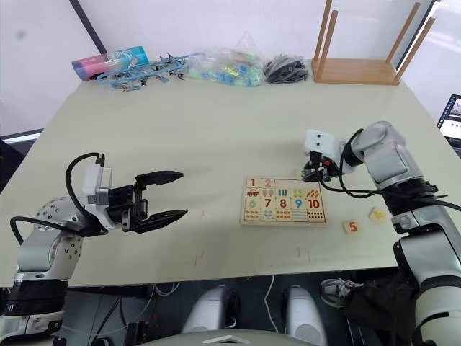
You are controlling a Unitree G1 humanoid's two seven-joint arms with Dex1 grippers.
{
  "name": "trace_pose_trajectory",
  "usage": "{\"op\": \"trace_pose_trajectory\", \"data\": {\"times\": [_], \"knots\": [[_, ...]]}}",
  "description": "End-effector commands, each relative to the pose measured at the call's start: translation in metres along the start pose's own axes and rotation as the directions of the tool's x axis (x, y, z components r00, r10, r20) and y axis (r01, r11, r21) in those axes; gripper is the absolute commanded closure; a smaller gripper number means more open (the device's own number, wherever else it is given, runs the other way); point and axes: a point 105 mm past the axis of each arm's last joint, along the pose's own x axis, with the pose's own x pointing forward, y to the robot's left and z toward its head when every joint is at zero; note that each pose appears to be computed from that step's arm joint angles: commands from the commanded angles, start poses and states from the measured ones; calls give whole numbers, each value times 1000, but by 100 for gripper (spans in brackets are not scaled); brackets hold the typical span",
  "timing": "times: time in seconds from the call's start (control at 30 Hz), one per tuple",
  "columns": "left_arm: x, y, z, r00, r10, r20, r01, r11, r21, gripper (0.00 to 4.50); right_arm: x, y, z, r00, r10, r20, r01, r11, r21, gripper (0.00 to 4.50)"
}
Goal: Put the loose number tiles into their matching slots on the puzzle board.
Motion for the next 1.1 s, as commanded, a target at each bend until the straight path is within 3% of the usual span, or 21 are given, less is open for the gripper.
{"op": "trace_pose_trajectory", "data": {"times": [0.03, 0.37, 1.1], "knots": [[0, 0, 12, 1000, 11, 24, -12, 999, 38, 0, 0, 0, 22, 1000, -15, -2, 15, 998, -54, 359], [2, -1, 13, 999, 21, 28, -22, 999, 37, 0, 22, 8, 34, 999, -5, -36, 2, 997, -73, 359], [3, -1, 14, 1000, 9, 23, -9, 999, 33, 0, 27, 16, 29, 997, 18, -69, -25, 995, -94, 359]]}}
